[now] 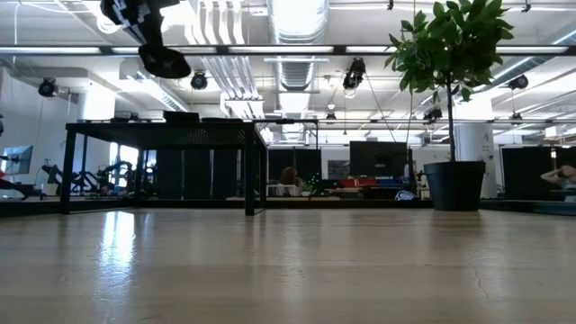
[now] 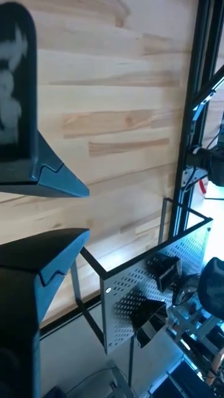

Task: Pick & Place Mini shaped plates
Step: Stack the leaf shaped plate on top of the stacked leaf shaped plate on the shelf

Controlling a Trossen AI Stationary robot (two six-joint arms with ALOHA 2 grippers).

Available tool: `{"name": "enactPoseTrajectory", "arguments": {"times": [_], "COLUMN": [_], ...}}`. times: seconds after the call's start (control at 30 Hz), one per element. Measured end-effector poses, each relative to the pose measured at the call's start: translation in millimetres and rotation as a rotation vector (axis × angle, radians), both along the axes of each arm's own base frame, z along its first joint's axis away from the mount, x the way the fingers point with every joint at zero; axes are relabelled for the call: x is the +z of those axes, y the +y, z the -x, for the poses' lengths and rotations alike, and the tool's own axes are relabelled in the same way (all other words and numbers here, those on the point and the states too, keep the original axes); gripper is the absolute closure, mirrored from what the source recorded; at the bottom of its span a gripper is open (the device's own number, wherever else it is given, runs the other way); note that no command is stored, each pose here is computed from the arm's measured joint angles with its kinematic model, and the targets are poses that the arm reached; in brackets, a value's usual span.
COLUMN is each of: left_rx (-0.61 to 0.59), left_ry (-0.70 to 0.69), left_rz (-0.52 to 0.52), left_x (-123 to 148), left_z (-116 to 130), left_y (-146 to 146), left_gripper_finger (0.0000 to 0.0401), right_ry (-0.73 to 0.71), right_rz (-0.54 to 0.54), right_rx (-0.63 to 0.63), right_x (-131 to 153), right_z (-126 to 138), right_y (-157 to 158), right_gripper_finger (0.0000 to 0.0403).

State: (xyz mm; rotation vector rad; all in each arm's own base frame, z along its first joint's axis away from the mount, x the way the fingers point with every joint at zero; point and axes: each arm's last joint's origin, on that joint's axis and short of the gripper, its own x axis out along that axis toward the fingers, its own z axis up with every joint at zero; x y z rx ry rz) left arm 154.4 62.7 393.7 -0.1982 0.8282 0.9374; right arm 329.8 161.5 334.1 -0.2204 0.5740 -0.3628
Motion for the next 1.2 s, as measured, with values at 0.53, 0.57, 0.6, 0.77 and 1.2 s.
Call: {"name": "enactPoseTrajectory", "arguments": {"times": [0.53,0.57,0.6,0.77,1.2], "left_rx": [0.802,0.843,0.886,1.070,1.142], "left_ry": [-0.396,-0.428,-0.467,-0.665,-0.989], "left_rz": [-0.144,-0.150,-0.153,-0.146,-0.199], "left_x": [-22,-26,-30,-50,-99], "left_z": [9,10,10,15,-2], "left_y": [29,29,28,27,37], "left_gripper_finger": [0.0401,0.0401,0.0401,0.0401,0.0401], "right_ry": [0.017,0.019,0.019,0.020,0.015], "right_rz": [0.039,0.044,0.046,0.047,0.037], "right_rx": [0.022,0.025,0.026,0.029,0.029], "right_x": [0,0,0,0,0], "right_z": [0,0,0,0,1], "right_y": [0,0,0,1,2], "right_gripper_finger": [0.0330,0.0330,0.0330,0.0330,0.0330]}}
